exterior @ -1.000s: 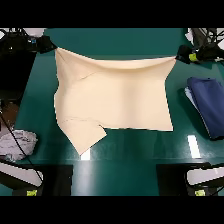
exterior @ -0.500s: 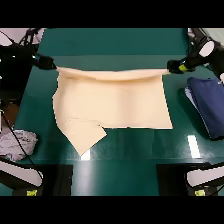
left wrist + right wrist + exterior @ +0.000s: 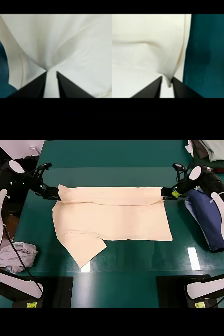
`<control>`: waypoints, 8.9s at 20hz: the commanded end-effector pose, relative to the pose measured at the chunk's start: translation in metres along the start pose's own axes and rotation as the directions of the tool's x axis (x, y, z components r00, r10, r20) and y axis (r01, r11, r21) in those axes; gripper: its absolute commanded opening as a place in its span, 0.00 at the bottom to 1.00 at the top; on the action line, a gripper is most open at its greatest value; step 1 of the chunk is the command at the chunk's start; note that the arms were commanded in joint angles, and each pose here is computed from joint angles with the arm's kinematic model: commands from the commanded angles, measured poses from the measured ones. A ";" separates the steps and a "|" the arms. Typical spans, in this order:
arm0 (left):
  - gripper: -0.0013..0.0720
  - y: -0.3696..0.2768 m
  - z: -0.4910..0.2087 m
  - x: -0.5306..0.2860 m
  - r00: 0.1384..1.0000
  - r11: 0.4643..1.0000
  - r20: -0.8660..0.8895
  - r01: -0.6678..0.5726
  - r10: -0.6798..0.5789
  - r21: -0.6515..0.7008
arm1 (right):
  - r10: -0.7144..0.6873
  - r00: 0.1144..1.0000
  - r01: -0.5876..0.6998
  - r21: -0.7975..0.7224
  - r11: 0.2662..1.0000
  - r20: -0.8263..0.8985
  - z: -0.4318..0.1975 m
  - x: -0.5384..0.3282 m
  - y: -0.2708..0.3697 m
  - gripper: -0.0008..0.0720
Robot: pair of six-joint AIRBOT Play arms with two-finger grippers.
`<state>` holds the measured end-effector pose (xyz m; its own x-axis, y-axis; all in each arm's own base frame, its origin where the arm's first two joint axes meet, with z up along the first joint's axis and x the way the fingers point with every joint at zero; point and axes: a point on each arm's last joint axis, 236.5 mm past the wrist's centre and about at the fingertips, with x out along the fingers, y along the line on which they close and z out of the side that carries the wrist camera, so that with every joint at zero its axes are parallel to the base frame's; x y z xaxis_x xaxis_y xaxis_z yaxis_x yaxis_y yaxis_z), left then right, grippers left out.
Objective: Fold the shirts.
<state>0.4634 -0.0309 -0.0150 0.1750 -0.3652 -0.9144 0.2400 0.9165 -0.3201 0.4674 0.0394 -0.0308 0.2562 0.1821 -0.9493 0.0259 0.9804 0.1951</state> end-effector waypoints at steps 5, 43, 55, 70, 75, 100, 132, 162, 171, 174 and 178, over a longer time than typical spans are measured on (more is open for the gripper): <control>0.76 0.017 -0.055 -0.013 0.979 0.979 -0.200 -0.072 0.034 -0.190 | 0.092 0.991 -0.092 0.005 0.996 -0.101 -0.032 -0.034 0.013 0.63; 0.05 -0.078 -0.223 0.038 0.987 0.874 -0.049 0.115 -0.156 -0.472 | 0.140 0.978 -0.147 -0.038 0.988 -0.152 -0.161 -0.090 0.029 0.60; 0.05 -0.088 -0.211 0.014 0.988 0.922 -0.002 0.142 -0.153 -0.360 | 0.225 0.953 -0.145 0.345 0.927 -0.205 -0.241 -0.018 -0.044 0.60; 0.05 -0.092 -0.236 -0.019 0.989 0.967 -0.106 0.075 -0.104 -0.243 | 0.063 0.942 -0.030 0.105 0.994 -0.330 -0.255 -0.067 -0.055 0.03; 0.05 -0.157 -0.264 -0.065 0.958 0.942 -0.109 0.232 -0.264 -0.241 | -0.063 0.951 0.104 0.122 0.987 -0.304 -0.285 -0.124 -0.080 0.03; 0.90 -0.042 -0.017 -0.042 0.917 0.931 0.396 0.178 -0.039 -0.320 | 0.282 0.952 -0.301 0.213 0.929 0.116 -0.023 -0.035 -0.006 0.75; 0.05 -0.241 -0.039 0.036 0.946 0.950 0.083 0.311 -0.312 0.029 | 0.601 0.799 -0.600 0.086 0.795 0.015 -0.037 -0.068 0.041 0.03; 0.05 -0.134 0.004 -0.071 0.987 0.981 0.106 -0.133 0.119 0.139 | 0.727 0.666 -0.697 -0.486 0.527 -0.168 -0.045 -0.159 0.371 0.03; 0.05 -0.097 -0.006 -0.192 0.920 0.975 0.336 -0.223 0.201 0.025 | 0.790 0.562 -0.717 -0.621 0.317 -0.246 -0.125 -0.061 0.508 0.61; 0.05 -0.097 -0.006 -0.191 0.920 0.975 0.335 -0.222 0.201 0.025 | 0.801 0.545 -0.683 -0.686 0.252 -0.248 -0.142 -0.067 0.530 0.86; 0.05 -0.097 -0.009 -0.190 0.925 0.975 0.322 -0.222 0.202 0.026 | 0.632 0.720 -0.619 -0.675 0.402 -0.285 -0.126 -0.054 0.437 0.78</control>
<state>0.4012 -0.0503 0.1876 0.5233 -0.2093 -0.8260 0.2221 0.9694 -0.1049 0.3408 0.5122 0.0969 -0.0660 0.8573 -0.5106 -0.8041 0.2574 0.5360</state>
